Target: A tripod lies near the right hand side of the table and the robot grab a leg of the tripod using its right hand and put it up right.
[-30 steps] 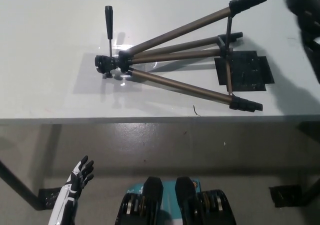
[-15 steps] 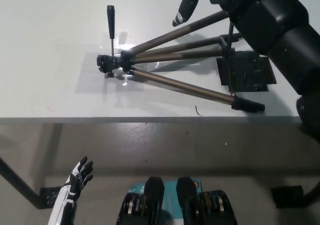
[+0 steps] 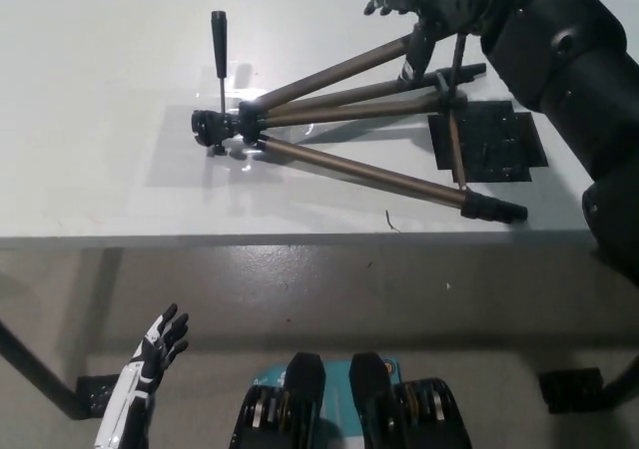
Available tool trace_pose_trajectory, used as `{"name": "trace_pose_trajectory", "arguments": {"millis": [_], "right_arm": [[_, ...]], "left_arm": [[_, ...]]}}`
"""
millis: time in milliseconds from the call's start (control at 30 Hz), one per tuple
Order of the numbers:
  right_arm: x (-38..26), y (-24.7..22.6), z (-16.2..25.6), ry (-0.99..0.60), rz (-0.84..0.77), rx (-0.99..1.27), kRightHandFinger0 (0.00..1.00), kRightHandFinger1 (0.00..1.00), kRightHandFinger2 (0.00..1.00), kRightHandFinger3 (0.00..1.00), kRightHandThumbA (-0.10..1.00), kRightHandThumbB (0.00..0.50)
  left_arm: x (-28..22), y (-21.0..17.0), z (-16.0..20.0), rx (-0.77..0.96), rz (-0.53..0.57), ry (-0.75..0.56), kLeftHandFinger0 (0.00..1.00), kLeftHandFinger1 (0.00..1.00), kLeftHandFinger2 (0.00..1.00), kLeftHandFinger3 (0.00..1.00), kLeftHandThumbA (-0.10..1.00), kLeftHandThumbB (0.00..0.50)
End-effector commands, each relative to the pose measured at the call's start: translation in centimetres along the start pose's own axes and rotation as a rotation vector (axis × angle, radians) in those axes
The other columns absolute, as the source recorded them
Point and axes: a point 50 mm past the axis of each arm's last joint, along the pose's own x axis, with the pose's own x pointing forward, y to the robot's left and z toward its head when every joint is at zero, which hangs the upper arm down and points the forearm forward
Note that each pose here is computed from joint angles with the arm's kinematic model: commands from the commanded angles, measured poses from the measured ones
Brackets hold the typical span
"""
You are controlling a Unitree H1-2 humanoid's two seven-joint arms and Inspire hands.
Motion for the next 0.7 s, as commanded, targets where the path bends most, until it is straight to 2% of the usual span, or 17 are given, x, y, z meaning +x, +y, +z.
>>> {"name": "trace_pose_trajectory", "arguments": {"millis": [0, 67, 100, 133, 167, 200, 233, 267, 300, 333, 367, 400, 433, 500, 533, 600, 667], "right_arm": [[-0.8, -1.8, 0.0, 0.075, -0.039, -0.082, 1.00, 1.00, 1.00, 1.00, 0.86, 0.500], [-0.5, -1.2, -0.6, 0.080, -0.014, -0.095, 1.00, 1.00, 1.00, 1.00, 0.87, 0.500], [-0.5, -1.1, -1.0, 0.087, 0.000, -0.143, 1.00, 1.00, 1.00, 1.00, 0.90, 0.500], [-0.1, -0.7, -1.4, 0.098, -0.052, -0.138, 1.00, 1.00, 1.00, 1.00, 0.78, 0.500], [0.3, -0.1, -1.6, 0.078, -0.127, -0.107, 1.00, 1.00, 1.00, 1.00, 0.53, 0.435], [0.6, 0.5, -1.8, 0.034, -0.263, -0.170, 0.77, 0.79, 0.81, 0.86, 0.14, 0.240], [0.7, 0.6, -1.8, 0.018, -0.302, -0.191, 0.58, 0.63, 0.68, 0.75, -0.07, 0.160], [0.7, 0.8, -1.9, -0.013, -0.377, -0.231, 0.42, 0.49, 0.55, 0.63, -0.09, 0.237], [0.8, 1.0, -2.0, -0.039, -0.442, -0.249, 0.09, 0.23, 0.32, 0.39, -0.10, 0.256], [0.8, 1.2, -2.1, -0.068, -0.517, -0.256, 0.02, 0.10, 0.25, 0.35, -0.10, 0.231], [0.6, 1.1, -2.0, -0.091, -0.552, -0.274, 0.00, 0.19, 0.51, 0.52, -0.10, 0.209], [0.5, 1.0, -1.9, -0.103, -0.570, -0.282, 0.00, 0.37, 0.77, 0.72, -0.10, 0.198], [0.5, 0.8, -1.8, -0.111, -0.583, -0.288, 0.05, 0.45, 0.86, 0.80, -0.10, 0.179], [0.5, 1.0, -1.8, -0.134, -0.612, -0.287, 0.00, 0.44, 0.83, 0.84, -0.10, 0.132], [0.4, 0.9, -1.8, -0.135, -0.621, -0.293, 0.02, 0.44, 0.81, 0.83, -0.10, 0.127], [0.4, 1.0, -1.7, -0.157, -0.648, -0.291, 0.00, 0.29, 0.65, 0.70, -0.10, 0.117], [0.4, 1.1, -1.9, -0.169, -0.670, -0.291, 0.00, 0.24, 0.62, 0.64, -0.10, 0.115]], "left_arm": [[0.2, 0.6, 0.9, 0.011, -0.019, -0.051, 1.00, 1.00, 1.00, 1.00, 1.00, 0.329], [0.1, 0.6, 0.8, 0.009, -0.020, -0.047, 1.00, 1.00, 1.00, 1.00, 1.00, 0.345], [0.3, 0.4, 0.8, 0.008, -0.022, -0.053, 1.00, 1.00, 1.00, 1.00, 1.00, 0.338], [0.3, 0.4, 0.8, 0.007, -0.024, -0.053, 1.00, 1.00, 1.00, 1.00, 1.00, 0.325], [-0.1, 0.4, 0.6, 0.010, -0.024, -0.050, 1.00, 1.00, 1.00, 1.00, 1.00, 0.311], [-0.3, 0.3, 0.5, 0.015, -0.022, -0.047, 1.00, 1.00, 1.00, 1.00, 1.00, 0.309], [-0.3, 0.3, 0.5, 0.016, -0.022, -0.047, 1.00, 1.00, 1.00, 1.00, 1.00, 0.307], [-0.3, 0.3, 0.6, 0.015, -0.023, -0.047, 1.00, 1.00, 1.00, 1.00, 1.00, 0.306], [-0.3, 0.3, 0.6, 0.017, -0.024, -0.046, 1.00, 1.00, 1.00, 1.00, 1.00, 0.323], [-0.3, 0.4, 0.6, 0.023, -0.025, -0.042, 1.00, 1.00, 1.00, 1.00, 1.00, 0.334], [-0.4, 0.2, 0.6, 0.022, -0.026, -0.040, 1.00, 1.00, 1.00, 1.00, 1.00, 0.351], [-0.4, 0.2, 0.6, 0.019, -0.029, -0.042, 1.00, 1.00, 1.00, 1.00, 1.00, 0.343], [-0.3, 0.2, 0.5, 0.010, -0.030, -0.046, 1.00, 1.00, 1.00, 1.00, 1.00, 0.324], [-0.6, 0.1, 0.4, 0.013, -0.032, -0.039, 1.00, 1.00, 1.00, 1.00, 1.00, 0.316], [-0.5, 0.1, 0.4, 0.015, -0.034, -0.040, 1.00, 1.00, 1.00, 1.00, 1.00, 0.314], [-0.6, 0.0, 0.4, 0.016, -0.033, -0.037, 1.00, 1.00, 1.00, 1.00, 1.00, 0.315], [-0.7, -0.1, 0.4, 0.023, -0.037, -0.038, 1.00, 1.00, 1.00, 1.00, 1.00, 0.337]]}}
